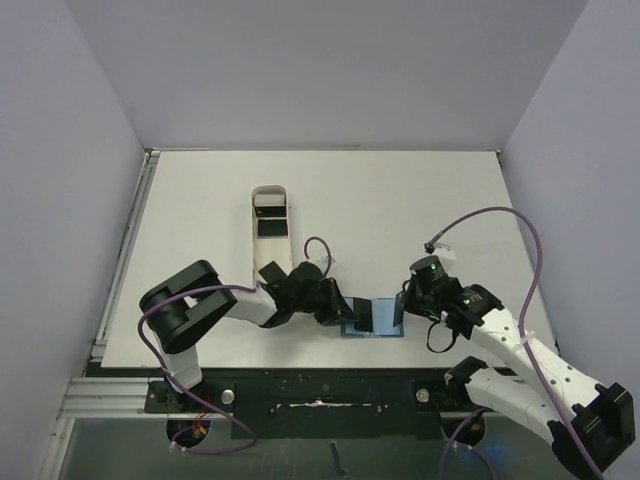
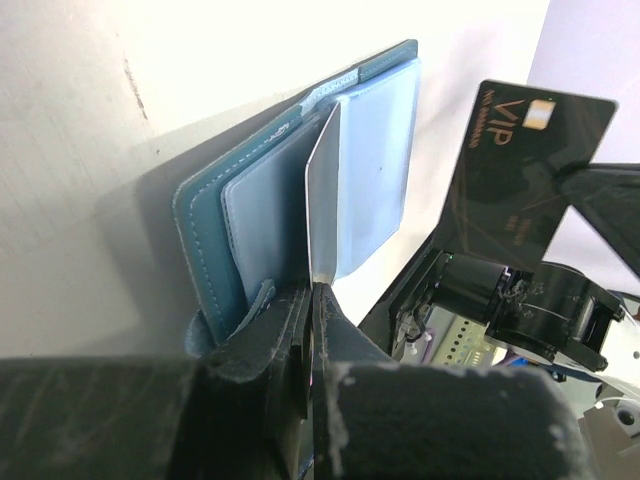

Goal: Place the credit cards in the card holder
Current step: Insert the credit card into the card holder.

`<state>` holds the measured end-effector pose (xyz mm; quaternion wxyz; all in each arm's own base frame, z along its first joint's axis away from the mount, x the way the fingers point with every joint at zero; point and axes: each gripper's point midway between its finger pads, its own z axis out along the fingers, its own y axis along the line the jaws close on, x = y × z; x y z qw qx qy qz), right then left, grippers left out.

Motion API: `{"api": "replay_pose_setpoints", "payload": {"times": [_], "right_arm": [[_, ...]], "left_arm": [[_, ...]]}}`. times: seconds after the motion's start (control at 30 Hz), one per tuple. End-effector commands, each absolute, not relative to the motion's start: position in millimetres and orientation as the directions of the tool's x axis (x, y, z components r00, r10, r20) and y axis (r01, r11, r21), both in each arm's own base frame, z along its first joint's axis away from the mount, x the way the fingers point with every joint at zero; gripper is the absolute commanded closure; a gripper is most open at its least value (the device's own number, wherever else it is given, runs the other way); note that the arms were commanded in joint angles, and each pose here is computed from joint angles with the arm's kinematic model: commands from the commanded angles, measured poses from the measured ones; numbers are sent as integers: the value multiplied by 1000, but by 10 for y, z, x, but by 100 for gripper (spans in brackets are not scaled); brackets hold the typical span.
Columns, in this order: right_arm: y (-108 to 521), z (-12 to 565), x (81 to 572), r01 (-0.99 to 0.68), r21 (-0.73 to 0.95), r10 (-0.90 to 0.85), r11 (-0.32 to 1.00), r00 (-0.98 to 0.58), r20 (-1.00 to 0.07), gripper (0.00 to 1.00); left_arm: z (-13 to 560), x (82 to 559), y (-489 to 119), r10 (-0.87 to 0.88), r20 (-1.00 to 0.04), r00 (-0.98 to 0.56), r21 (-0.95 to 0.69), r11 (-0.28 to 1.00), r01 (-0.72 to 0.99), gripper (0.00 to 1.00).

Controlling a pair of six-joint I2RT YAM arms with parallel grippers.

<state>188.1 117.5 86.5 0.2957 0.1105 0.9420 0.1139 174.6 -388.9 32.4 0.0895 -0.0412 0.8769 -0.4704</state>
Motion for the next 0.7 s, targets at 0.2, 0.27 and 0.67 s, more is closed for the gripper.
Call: {"api": "replay_pose_setpoints", "payload": {"times": [0.2,0.27,0.67], "right_arm": [[936,1077,2019,225,98,241,969,-796,-555,100],[907,1125,2035,239,82,243,968,-791,-562,100],[851,900,2105,236,-8,197,972,-825,-530,100]], "left_arm": [[362,1800,-3954,-150,-159,-976,-831,553,51,100],[387,1801,-3958,-149,-161,-976,-836,546,55,100],[500,1775,-4053,-118,-169,-979,-859,504,88,100]]}}
